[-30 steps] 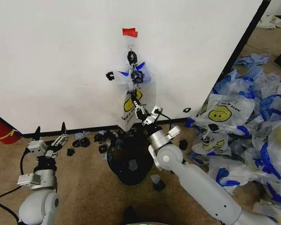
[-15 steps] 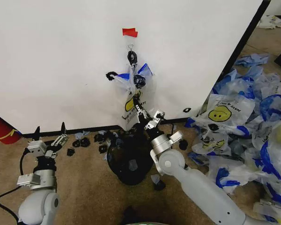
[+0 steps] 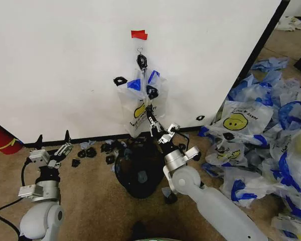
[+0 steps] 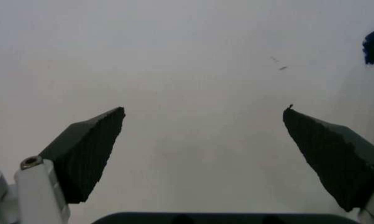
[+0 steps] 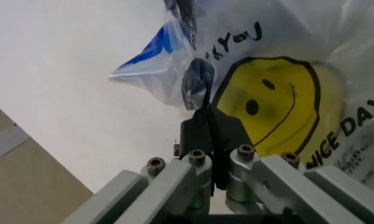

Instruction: Pick up the garbage bag from the wall and place it over the trash bin.

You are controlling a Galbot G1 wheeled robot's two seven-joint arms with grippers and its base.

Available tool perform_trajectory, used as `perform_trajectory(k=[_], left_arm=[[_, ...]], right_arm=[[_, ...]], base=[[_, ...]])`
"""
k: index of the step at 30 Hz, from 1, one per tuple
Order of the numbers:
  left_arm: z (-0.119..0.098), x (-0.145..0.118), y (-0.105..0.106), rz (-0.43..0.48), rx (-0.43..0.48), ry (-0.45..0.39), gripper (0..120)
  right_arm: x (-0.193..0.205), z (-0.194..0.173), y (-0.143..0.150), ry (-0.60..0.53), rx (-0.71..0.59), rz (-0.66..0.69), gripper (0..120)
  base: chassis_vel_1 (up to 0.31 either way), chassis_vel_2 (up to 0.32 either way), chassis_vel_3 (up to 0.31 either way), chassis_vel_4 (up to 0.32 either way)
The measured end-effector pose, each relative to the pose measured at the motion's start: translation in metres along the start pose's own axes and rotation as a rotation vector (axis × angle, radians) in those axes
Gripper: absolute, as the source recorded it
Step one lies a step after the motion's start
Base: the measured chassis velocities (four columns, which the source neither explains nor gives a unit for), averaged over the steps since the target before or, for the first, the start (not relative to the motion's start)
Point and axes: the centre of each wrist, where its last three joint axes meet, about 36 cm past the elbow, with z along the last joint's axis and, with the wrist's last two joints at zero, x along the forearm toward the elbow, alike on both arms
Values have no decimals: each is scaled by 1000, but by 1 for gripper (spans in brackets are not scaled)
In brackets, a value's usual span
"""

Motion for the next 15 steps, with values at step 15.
perform_trajectory(k=[15], left_arm=[[1, 0, -1, 0, 2, -1, 100]], right_arm=[[21, -2, 6, -12, 7, 19, 0]], base=[[0, 0, 0, 0]])
